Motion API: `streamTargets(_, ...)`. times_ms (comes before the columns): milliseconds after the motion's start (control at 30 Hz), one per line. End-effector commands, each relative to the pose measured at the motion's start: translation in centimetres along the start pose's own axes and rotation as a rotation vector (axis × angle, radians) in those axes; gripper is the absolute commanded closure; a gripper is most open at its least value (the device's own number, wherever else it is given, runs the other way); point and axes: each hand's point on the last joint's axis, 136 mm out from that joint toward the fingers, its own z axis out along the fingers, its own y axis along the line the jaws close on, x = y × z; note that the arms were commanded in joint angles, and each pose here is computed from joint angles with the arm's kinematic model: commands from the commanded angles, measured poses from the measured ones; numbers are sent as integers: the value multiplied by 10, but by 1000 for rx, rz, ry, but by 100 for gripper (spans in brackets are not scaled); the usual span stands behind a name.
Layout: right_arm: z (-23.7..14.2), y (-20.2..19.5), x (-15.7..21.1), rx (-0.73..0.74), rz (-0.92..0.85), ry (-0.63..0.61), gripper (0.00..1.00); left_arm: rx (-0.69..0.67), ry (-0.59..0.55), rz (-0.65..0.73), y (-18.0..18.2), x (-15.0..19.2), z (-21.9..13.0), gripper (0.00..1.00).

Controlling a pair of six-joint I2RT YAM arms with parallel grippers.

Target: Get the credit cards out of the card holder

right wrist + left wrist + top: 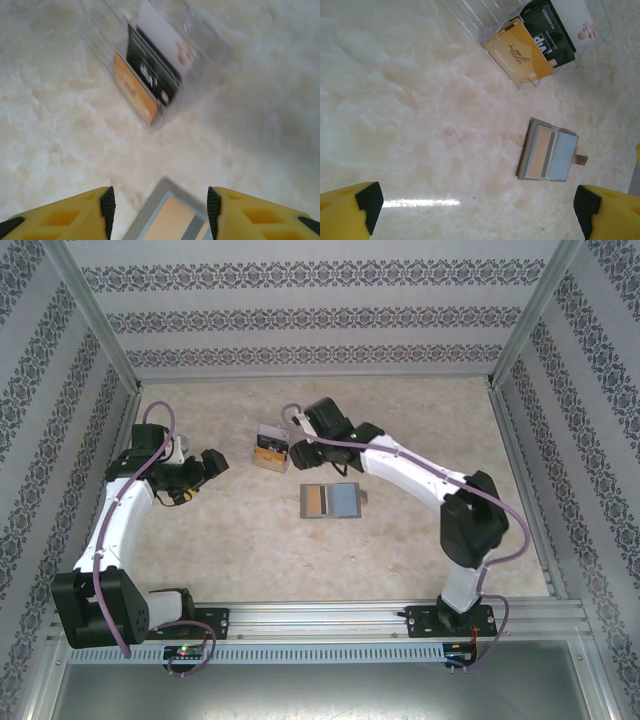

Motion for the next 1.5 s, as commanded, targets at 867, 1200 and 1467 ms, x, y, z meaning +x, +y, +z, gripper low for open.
streamTargets(867,51,-45,117,-125,692,150,70,118,259,123,-111,69,128,9)
streamTargets(1200,56,-44,131,-151,715,188,79,87,347,152,-122,96,173,54)
streamTargets(1467,60,-43,132,-159,721,197,81,60,378,156,-117,106,194,68)
